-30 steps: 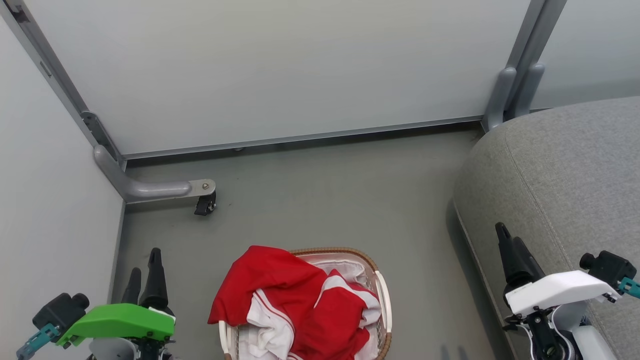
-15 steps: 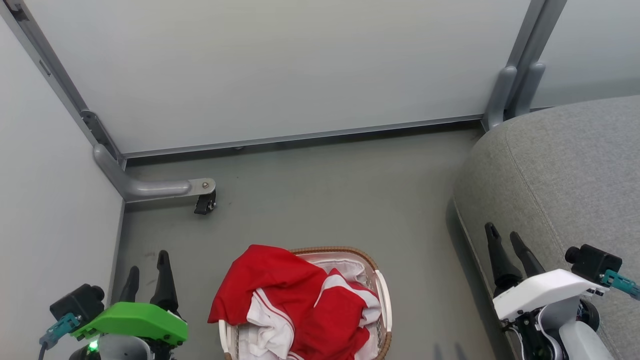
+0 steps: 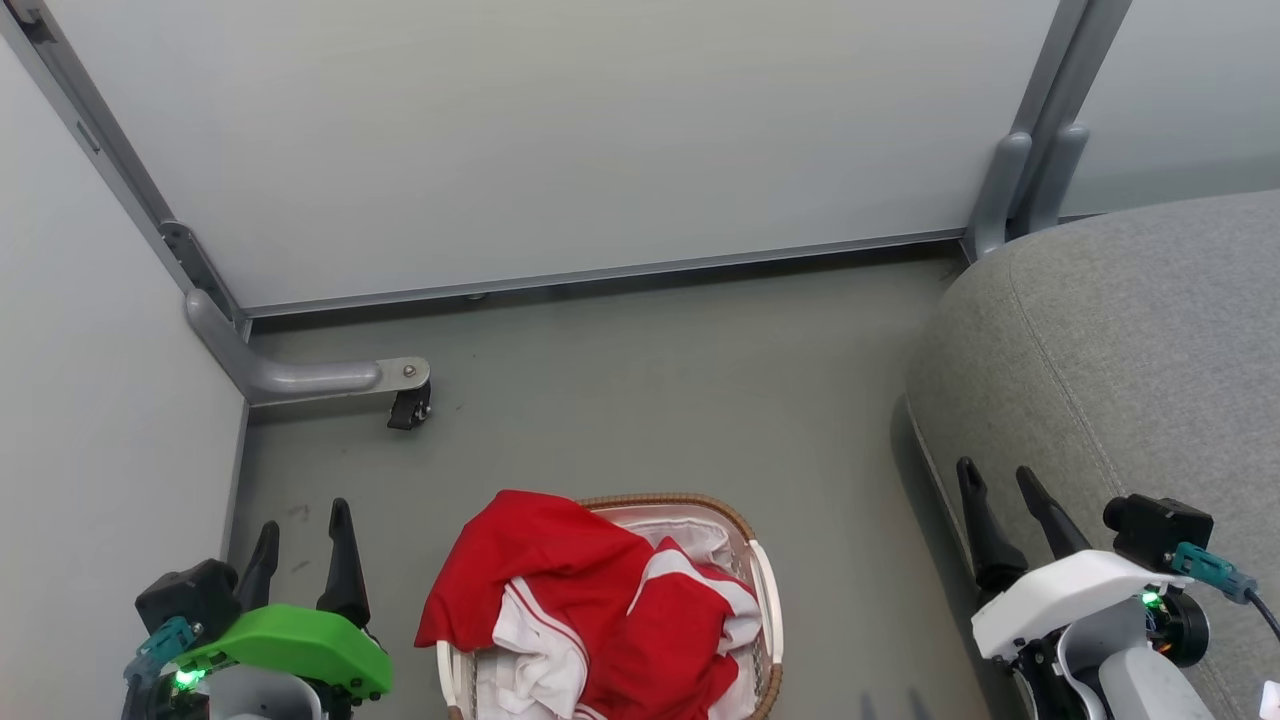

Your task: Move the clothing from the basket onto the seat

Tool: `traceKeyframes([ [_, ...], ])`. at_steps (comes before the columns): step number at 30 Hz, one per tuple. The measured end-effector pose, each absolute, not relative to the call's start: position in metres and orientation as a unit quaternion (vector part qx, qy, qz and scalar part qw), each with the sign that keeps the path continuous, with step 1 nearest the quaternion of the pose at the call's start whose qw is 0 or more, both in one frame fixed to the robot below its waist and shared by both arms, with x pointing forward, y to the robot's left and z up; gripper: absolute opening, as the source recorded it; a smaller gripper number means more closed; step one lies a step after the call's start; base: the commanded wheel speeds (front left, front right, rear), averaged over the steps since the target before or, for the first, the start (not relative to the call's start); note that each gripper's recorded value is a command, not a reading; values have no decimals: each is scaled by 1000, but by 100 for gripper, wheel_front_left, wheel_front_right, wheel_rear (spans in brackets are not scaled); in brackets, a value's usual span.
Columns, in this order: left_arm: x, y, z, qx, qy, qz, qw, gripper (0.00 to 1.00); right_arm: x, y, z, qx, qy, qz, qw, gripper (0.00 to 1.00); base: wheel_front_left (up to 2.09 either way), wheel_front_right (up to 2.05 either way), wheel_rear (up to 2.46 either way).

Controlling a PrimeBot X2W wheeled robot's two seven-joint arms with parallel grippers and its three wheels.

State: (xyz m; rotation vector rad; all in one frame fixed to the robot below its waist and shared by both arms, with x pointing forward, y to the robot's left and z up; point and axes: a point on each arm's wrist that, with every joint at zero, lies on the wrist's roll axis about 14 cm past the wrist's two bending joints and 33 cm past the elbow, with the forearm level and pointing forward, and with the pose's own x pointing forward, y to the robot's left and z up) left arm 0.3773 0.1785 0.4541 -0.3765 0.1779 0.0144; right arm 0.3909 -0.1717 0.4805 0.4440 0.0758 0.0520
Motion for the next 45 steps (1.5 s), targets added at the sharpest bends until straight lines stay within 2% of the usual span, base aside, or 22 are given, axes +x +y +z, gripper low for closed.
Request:
traceKeyframes([
  [31, 381, 171, 458, -46, 58, -22, 997, 100, 390, -161, 469, 71, 39, 56, 995, 100, 0, 0, 0],
  [45, 428, 141, 423, -14, 88, -86, 992, 100, 437, -162, 470, 17, 18, 63, 998, 100, 0, 0, 0],
])
